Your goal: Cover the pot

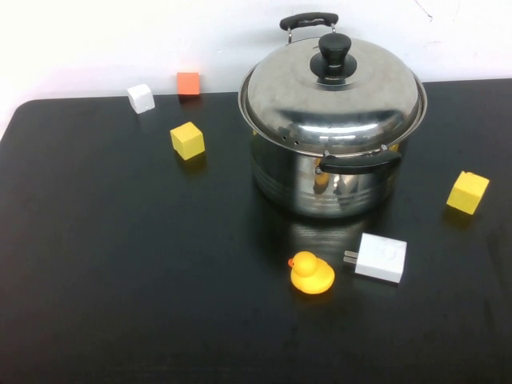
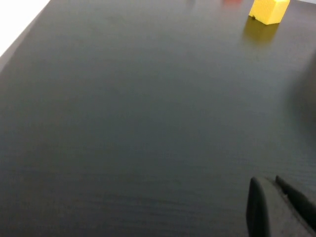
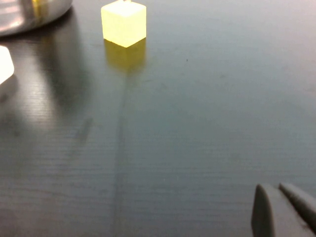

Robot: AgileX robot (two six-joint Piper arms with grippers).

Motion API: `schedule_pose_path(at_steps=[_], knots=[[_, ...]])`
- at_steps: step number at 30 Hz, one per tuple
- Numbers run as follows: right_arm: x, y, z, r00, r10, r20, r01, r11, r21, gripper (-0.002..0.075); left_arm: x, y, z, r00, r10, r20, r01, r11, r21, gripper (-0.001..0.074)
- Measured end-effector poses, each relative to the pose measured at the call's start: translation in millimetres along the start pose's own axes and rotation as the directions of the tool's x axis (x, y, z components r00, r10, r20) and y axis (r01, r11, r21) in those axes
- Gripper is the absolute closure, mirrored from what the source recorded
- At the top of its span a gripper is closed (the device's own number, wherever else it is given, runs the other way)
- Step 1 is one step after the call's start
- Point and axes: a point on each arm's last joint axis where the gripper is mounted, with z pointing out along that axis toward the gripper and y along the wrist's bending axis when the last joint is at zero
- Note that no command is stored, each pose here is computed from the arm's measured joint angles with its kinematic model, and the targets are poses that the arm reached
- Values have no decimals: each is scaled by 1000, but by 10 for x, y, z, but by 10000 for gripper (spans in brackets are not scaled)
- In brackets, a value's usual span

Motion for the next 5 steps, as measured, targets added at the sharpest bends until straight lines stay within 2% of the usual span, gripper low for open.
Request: schedule_pose_path(at_steps=[5], knots=[[0, 0, 0, 1000, 0, 0, 0, 1000, 0, 728, 0, 0, 0, 1000, 0, 0, 0, 1000, 0, 737]])
